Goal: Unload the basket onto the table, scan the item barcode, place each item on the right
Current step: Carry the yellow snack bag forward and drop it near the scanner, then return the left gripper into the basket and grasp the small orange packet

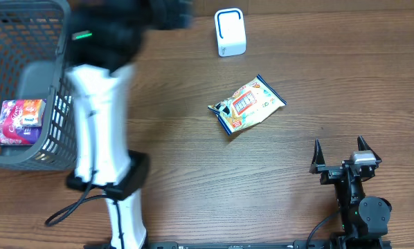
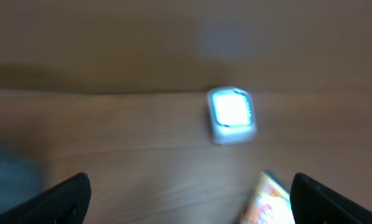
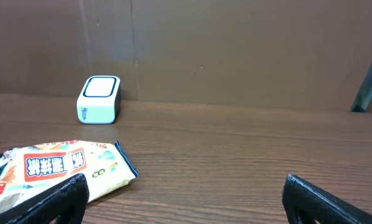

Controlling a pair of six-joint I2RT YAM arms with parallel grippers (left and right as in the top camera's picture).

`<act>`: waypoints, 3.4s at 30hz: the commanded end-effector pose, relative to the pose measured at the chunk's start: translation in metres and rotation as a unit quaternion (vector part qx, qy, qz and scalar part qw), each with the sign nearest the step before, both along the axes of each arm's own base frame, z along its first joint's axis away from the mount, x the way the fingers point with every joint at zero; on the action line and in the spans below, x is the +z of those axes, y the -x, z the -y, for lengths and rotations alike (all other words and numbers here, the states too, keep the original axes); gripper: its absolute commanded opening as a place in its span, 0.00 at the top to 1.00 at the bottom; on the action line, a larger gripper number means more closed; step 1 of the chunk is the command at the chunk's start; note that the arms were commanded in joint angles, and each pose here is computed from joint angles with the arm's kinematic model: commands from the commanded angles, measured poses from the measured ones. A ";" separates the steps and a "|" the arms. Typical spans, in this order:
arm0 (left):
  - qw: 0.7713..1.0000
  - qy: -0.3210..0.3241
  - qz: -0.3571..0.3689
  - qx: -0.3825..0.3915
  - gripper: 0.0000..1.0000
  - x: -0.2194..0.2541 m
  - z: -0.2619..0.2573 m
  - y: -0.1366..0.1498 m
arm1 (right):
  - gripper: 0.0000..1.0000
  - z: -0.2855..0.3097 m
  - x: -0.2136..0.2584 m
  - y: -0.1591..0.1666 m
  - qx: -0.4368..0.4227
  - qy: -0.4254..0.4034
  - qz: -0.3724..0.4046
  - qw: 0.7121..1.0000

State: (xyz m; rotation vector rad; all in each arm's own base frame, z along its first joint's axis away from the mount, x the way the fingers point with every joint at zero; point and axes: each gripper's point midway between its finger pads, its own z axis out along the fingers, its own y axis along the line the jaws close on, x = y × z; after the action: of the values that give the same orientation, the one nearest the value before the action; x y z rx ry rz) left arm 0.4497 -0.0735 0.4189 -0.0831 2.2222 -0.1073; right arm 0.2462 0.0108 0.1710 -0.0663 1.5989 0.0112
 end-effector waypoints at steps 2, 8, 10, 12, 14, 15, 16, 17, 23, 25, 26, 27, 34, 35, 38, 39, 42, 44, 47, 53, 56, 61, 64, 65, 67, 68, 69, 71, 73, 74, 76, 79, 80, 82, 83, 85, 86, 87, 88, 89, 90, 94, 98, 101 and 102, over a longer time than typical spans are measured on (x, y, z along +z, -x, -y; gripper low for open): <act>0.990 0.008 0.017 0.142 0.03 0.026 -0.108 0.039 | 0.00 0.002 -0.001 0.000 -0.004 0.001 0.003 1.000; 0.970 0.051 0.039 0.234 0.01 0.046 -0.204 0.084 | 0.00 0.002 -0.001 0.000 -0.004 0.001 0.003 1.000; 0.965 0.051 0.034 0.255 0.00 0.045 -0.222 0.096 | 0.00 0.002 -0.001 0.000 -0.004 0.001 0.003 1.000; 0.958 0.050 0.021 0.282 0.00 0.040 -0.240 0.110 | 0.00 0.002 -0.001 0.000 -0.004 0.000 0.003 1.000; 0.950 0.054 0.002 0.308 0.00 0.032 -0.256 0.122 | 0.00 0.002 -0.001 0.000 -0.004 0.000 0.003 1.000; 0.945 0.057 -0.009 0.321 0.00 0.027 -0.263 0.128 | 0.00 0.002 -0.001 0.000 -0.004 0.000 0.003 1.000; 0.940 0.064 -0.019 0.335 0.00 0.021 -0.269 0.134 | 0.00 0.002 -0.001 0.000 -0.004 0.001 0.003 1.000; 0.934 0.071 -0.029 0.349 0.00 0.015 -0.275 0.138 | 0.00 0.002 -0.001 0.000 -0.004 0.000 0.003 1.000; 0.919 0.084 -0.071 0.378 0.00 -0.014 -0.303 0.137 | 0.00 0.002 -0.001 0.000 -0.004 0.000 0.003 1.000; 0.916 0.089 -0.088 0.380 0.00 -0.027 -0.310 0.131 | 0.00 0.002 -0.001 0.000 -0.004 0.000 0.003 1.000; 0.915 0.092 -0.099 0.380 0.00 -0.035 -0.312 0.127 | 0.00 0.002 -0.001 0.000 -0.004 0.000 0.003 1.000; 0.913 0.094 -0.109 0.381 0.00 -0.042 -0.314 0.125 | 0.00 0.002 -0.001 0.000 -0.004 0.001 0.003 1.000; 0.899 0.099 -0.170 0.390 0.00 -0.086 -0.332 0.114 | 0.00 0.002 -0.001 0.000 -0.004 0.001 0.003 1.000; 0.896 0.095 -0.175 0.397 0.00 -0.088 -0.336 0.117 | 0.00 0.002 -0.001 0.000 -0.004 0.001 0.003 1.000; 0.889 0.091 -0.177 0.411 0.00 -0.089 -0.344 0.124 | 0.00 0.002 -0.001 0.000 -0.004 0.001 0.003 1.000; 0.888 0.091 -0.177 0.414 0.00 -0.089 -0.346 0.126 | 0.00 0.002 -0.001 0.000 -0.004 0.001 0.003 1.000; 0.880 0.093 -0.182 0.428 0.00 -0.092 -0.356 0.135 | 0.00 0.002 -0.001 0.000 -0.004 0.001 0.003 1.000; 0.872 0.101 -0.187 0.442 0.00 -0.099 -0.362 0.138 | 0.00 0.002 -0.001 0.000 -0.004 0.000 0.003 1.000; 0.890 0.131 -0.189 0.393 0.00 -0.111 -0.356 0.122 | 0.00 0.002 -0.001 0.000 -0.004 0.001 0.003 1.000; 0.928 0.143 -0.192 0.285 0.00 -0.132 -0.338 0.088 | 0.00 0.002 -0.001 0.000 -0.004 0.001 0.003 1.000; 0.941 0.131 -0.205 0.237 0.00 -0.142 -0.324 0.078 | 0.00 0.002 -0.001 0.000 -0.004 0.001 0.003 1.000; 0.924 0.094 -0.239 0.284 0.00 -0.155 -0.339 0.091 | 0.00 0.002 -0.001 0.000 -0.004 0.001 0.003 1.000; 0.948 0.102 -0.223 0.202 0.00 -0.157 -0.326 0.077 | 0.00 0.002 -0.001 0.000 -0.004 0.000 0.003 1.000; 0.947 0.091 -0.229 0.208 0.00 -0.162 -0.331 0.079 | 0.00 0.002 -0.001 0.000 -0.004 0.001 0.003 1.000; 0.938 0.066 -0.244 0.237 0.00 -0.173 -0.343 0.081 | 0.00 0.002 -0.001 0.000 -0.004 0.001 0.003 1.000; 0.933 0.058 -0.250 0.252 0.00 -0.180 -0.350 0.082 | 0.00 0.002 -0.001 0.000 -0.004 0.000 0.003 1.000; 0.930 0.054 -0.253 0.260 0.00 -0.188 -0.354 0.080 | 0.00 0.002 -0.001 0.000 -0.004 0.000 0.003 1.000; 0.928 0.044 -0.258 0.265 0.00 -0.203 -0.361 0.076 | 0.00 0.002 -0.001 0.000 -0.004 0.001 0.003 1.000; 0.927 0.034 -0.257 0.272 0.00 -0.214 -0.369 0.072 | 0.00 0.002 -0.001 0.000 -0.004 0.000 0.003 1.000; 0.928 0.032 -0.256 0.270 0.00 -0.220 -0.371 0.069 | 0.00 0.002 -0.001 0.000 -0.004 0.001 0.003 1.000; 0.929 0.027 -0.261 0.259 0.00 -0.231 -0.373 0.066 | 0.00 0.002 -0.001 0.000 -0.004 0.000 0.003 1.000; 0.927 0.030 -0.286 0.242 0.00 -0.256 -0.369 0.063 | 0.00 0.002 -0.001 0.000 -0.004 0.001 0.003 1.000; 0.925 0.033 -0.296 0.237 0.00 -0.265 -0.368 0.062 | 0.00 0.002 -0.001 0.000 -0.004 0.001 0.003 1.000; 0.921 0.039 -0.311 0.231 0.00 -0.282 -0.365 0.058 | 0.00 0.002 -0.001 0.000 -0.004 0.000 0.003 1.000; 0.920 0.040 -0.316 0.228 0.00 -0.287 -0.363 0.057 | 0.00 0.002 -0.001 0.000 -0.004 0.000 0.003 1.000; 0.919 0.041 -0.325 0.221 0.00 -0.298 -0.360 0.052 | 0.00 0.002 -0.001 0.000 -0.004 0.000 0.003 1.000; 0.919 0.038 -0.328 0.216 0.00 -0.302 -0.358 0.050 | 0.00 0.002 -0.001 0.000 -0.004 0.000 0.003 1.000; 0.918 0.035 -0.334 0.211 0.01 -0.307 -0.357 0.049 | 0.00 0.002 -0.001 0.000 -0.004 0.001 0.003 1.000; 0.915 0.029 -0.343 0.210 0.02 -0.313 -0.356 0.049 | 0.00 0.002 -0.001 0.000 -0.004 0.001 0.003 1.000; 0.913 0.025 -0.349 0.211 0.02 -0.316 -0.356 0.049 | 0.00 0.002 -0.001 0.000 -0.004 0.000 0.003 1.000; 0.910 0.024 -0.357 0.211 0.02 -0.322 -0.356 0.050 | 0.00 0.002 -0.001 0.000 -0.004 0.001 0.003 1.000; 0.892 0.015 -0.393 0.225 0.04 -0.339 -0.360 0.062 | 0.00 0.002 -0.001 0.000 -0.004 0.001 0.003 1.000; 0.882 0.009 -0.408 0.238 0.11 -0.344 -0.364 0.069 | 0.00 0.002 -0.001 0.000 -0.004 0.001 0.003 1.000; 0.879 0.009 -0.413 0.237 0.34 -0.344 -0.363 0.072 | 0.00 0.002 -0.001 0.000 -0.004 0.000 0.003 1.000; 0.877 0.007 -0.416 0.238 0.43 -0.344 -0.363 0.074 | 0.00 0.002 -0.001 0.000 -0.004 0.001 0.003 1.000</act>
State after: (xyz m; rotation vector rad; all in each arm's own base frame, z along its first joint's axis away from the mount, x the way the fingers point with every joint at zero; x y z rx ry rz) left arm 0.3851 0.2840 0.0816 -0.7922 2.9412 0.1890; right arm 0.2462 0.0108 0.1709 -0.0666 1.5993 0.0109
